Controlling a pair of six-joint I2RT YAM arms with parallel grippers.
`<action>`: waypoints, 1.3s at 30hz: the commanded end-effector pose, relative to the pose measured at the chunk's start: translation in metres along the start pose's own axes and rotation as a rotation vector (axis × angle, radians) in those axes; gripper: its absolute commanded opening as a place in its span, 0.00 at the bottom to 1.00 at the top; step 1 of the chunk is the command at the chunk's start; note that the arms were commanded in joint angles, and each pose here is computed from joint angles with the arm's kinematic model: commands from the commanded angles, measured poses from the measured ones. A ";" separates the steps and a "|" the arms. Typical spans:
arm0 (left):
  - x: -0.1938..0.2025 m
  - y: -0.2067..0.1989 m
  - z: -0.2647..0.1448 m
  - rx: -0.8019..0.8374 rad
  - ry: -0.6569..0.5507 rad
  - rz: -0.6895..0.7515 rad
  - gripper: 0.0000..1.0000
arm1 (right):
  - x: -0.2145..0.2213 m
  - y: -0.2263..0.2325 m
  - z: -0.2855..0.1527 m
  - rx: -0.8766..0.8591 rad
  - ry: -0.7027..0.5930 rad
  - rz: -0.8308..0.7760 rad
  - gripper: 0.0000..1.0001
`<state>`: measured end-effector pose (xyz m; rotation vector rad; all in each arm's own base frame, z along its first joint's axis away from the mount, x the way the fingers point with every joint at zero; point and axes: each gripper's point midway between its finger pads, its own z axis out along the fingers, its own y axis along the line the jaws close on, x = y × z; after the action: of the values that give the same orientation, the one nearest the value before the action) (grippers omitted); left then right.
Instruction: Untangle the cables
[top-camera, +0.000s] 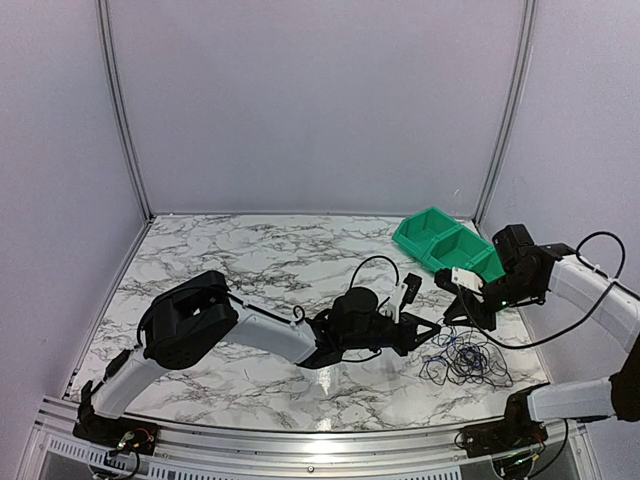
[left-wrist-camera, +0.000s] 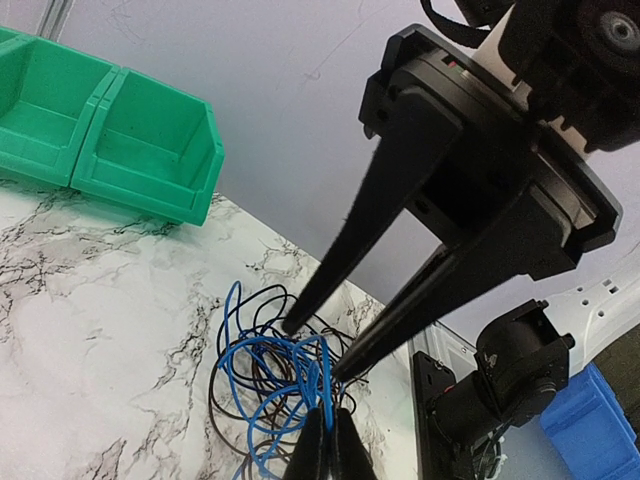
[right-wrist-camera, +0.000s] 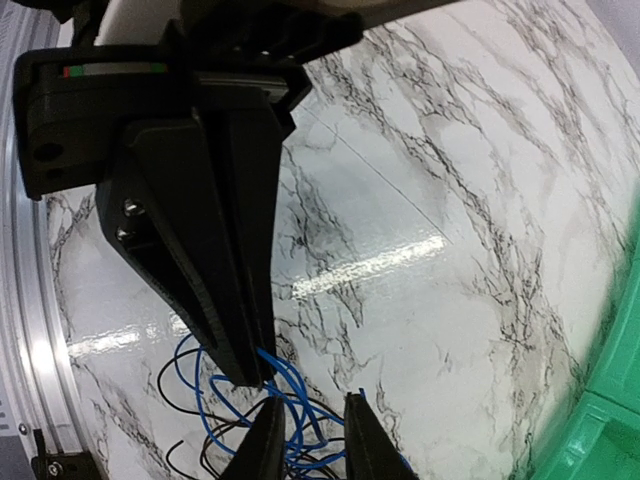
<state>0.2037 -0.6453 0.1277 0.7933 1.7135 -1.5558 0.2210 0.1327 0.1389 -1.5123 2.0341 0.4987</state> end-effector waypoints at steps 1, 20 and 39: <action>-0.010 -0.009 0.000 0.022 -0.034 0.023 0.00 | -0.006 -0.003 0.002 -0.007 -0.020 -0.012 0.24; -0.013 0.004 -0.002 -0.032 -0.072 -0.016 0.00 | -0.010 -0.008 0.007 -0.008 -0.042 0.004 0.00; -0.003 0.062 0.037 -0.065 -0.190 -0.231 0.04 | -0.115 0.021 -0.087 -0.060 -0.356 -0.040 0.00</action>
<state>0.2731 -0.6679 0.0882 0.3940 1.7791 -1.5898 0.2176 0.1646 0.2478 -1.4145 1.7841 0.6817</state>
